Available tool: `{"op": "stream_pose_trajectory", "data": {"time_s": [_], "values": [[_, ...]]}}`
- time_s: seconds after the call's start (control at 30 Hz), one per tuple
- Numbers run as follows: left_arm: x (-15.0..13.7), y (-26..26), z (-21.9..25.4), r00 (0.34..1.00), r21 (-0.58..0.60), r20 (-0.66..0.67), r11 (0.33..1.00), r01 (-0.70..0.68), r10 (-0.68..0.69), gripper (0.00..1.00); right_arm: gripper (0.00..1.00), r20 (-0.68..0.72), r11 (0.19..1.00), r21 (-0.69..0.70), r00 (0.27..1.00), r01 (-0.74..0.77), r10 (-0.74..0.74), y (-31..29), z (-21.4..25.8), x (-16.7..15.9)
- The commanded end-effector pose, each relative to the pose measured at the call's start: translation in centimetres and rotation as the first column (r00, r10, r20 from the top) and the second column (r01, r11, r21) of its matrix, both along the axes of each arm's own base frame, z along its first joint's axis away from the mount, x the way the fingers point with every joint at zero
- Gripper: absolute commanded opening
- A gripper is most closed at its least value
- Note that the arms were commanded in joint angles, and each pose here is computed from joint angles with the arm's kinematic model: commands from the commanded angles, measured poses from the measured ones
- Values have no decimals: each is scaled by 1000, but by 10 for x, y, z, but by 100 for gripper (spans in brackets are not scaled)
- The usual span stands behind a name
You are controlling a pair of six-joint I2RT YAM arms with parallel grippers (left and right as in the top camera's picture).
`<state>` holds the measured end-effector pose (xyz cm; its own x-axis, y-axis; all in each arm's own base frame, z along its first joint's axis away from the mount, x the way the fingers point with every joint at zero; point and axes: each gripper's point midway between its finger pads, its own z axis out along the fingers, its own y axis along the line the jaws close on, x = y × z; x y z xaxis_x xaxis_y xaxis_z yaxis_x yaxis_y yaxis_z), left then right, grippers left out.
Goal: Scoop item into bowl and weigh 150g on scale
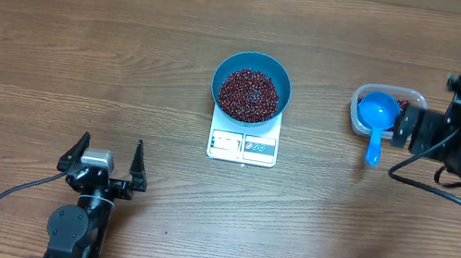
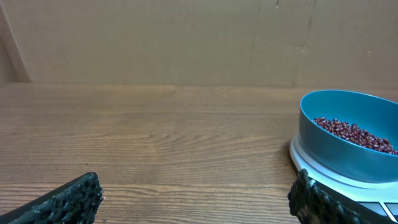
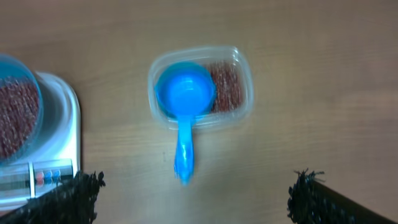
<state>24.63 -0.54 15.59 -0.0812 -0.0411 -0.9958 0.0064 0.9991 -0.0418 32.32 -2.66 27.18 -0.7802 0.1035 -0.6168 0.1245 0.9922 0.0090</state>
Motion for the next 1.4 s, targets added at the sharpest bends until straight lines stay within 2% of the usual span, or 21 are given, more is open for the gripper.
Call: {"op": "stream_pose_trajectory", "data": {"time_s": [0.0,0.17,0.4,0.67,0.77,0.93,1.37], "values": [[0,0,0,1000,22,6,1000,4,-4,99,100,106,1000,18,994,-18,16,3,5,11],[0,0,0,1000,22,6,1000,4,-4,100,100,338,996,33,939,-78,63,13,12,33],[0,0,0,1000,22,6,1000,4,-4,100,100,602,990,3,790,-144,113,24,2,38],[0,0,0,1000,22,6,1000,3,-3,99,100,813,975,-68,555,-210,176,40,-26,2],[0,0,0,1000,22,6,1000,4,-4,99,100,845,975,-85,503,-204,179,41,-41,-17],[0,0,0,1000,22,6,1000,4,-4,100,100,851,975,-89,493,-203,180,43,-65,-38],[0,0,0,1000,22,6,1000,3,-3,100,100,784,976,-72,593,-204,181,43,-93,-61]]}}
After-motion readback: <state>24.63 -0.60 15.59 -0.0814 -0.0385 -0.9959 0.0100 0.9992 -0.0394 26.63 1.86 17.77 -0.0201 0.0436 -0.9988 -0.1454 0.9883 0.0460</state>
